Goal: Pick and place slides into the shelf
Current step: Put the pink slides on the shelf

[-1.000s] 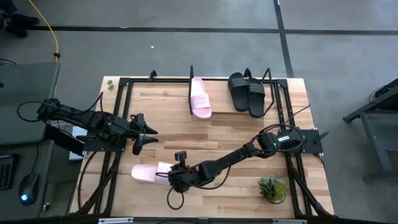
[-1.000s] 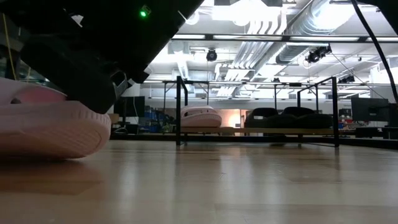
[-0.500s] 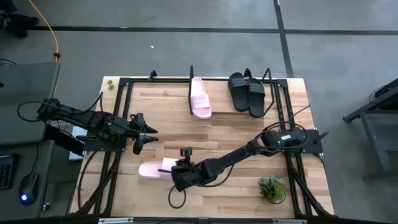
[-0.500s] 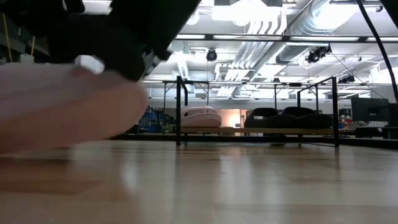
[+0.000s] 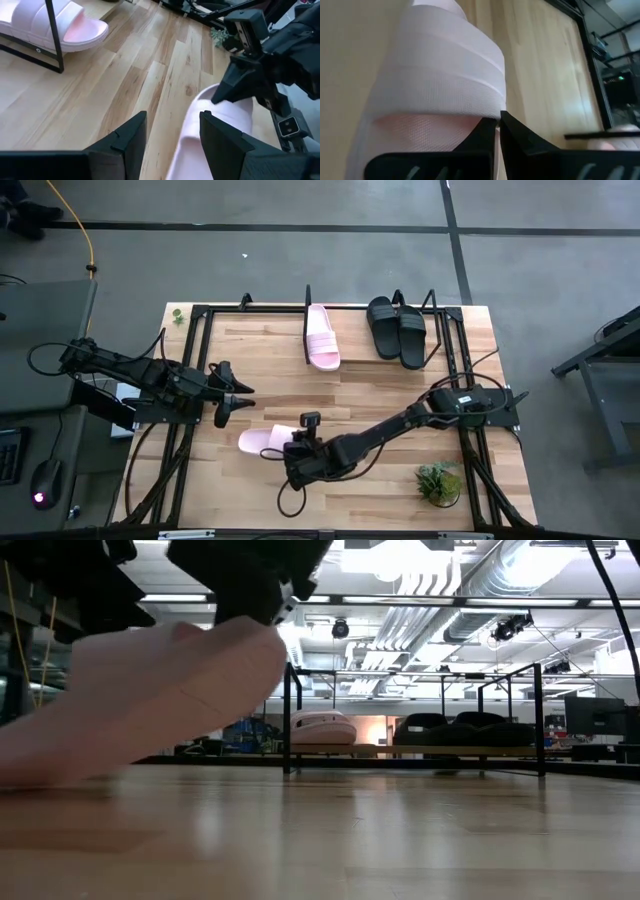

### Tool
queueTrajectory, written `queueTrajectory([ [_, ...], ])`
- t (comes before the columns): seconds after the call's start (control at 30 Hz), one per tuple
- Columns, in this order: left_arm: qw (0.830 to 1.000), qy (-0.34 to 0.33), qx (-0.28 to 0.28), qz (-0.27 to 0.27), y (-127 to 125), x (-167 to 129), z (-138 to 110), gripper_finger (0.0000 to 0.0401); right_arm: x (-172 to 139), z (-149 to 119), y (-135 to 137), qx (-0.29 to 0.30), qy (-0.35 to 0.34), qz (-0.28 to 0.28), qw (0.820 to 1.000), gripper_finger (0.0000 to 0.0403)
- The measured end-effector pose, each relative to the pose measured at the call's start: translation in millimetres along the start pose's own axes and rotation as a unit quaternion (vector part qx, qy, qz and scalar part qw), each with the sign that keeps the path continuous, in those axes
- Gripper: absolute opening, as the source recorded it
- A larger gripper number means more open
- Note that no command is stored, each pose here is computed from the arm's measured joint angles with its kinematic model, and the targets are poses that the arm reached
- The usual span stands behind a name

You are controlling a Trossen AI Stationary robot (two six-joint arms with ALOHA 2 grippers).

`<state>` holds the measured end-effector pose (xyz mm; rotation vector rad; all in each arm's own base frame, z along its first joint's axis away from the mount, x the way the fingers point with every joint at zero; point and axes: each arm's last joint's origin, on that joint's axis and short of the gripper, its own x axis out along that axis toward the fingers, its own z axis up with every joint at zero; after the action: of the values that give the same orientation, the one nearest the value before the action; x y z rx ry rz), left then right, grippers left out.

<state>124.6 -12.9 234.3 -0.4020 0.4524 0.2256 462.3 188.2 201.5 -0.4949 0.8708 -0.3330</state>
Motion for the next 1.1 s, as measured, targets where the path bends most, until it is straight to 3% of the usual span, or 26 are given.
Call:
queueTrajectory([
  [0.43,1.000,-0.002,0.000,0.004,0,0,0,0.0168,-11,-12,-13,0.014,0.055,-0.043,0.997,0.0000],
  [1.1,1.000,-0.009,-0.002,0.004,0,0,1,0.0168,-55,-19,-33,0.052,0.062,-0.112,0.990,0.0000],
])
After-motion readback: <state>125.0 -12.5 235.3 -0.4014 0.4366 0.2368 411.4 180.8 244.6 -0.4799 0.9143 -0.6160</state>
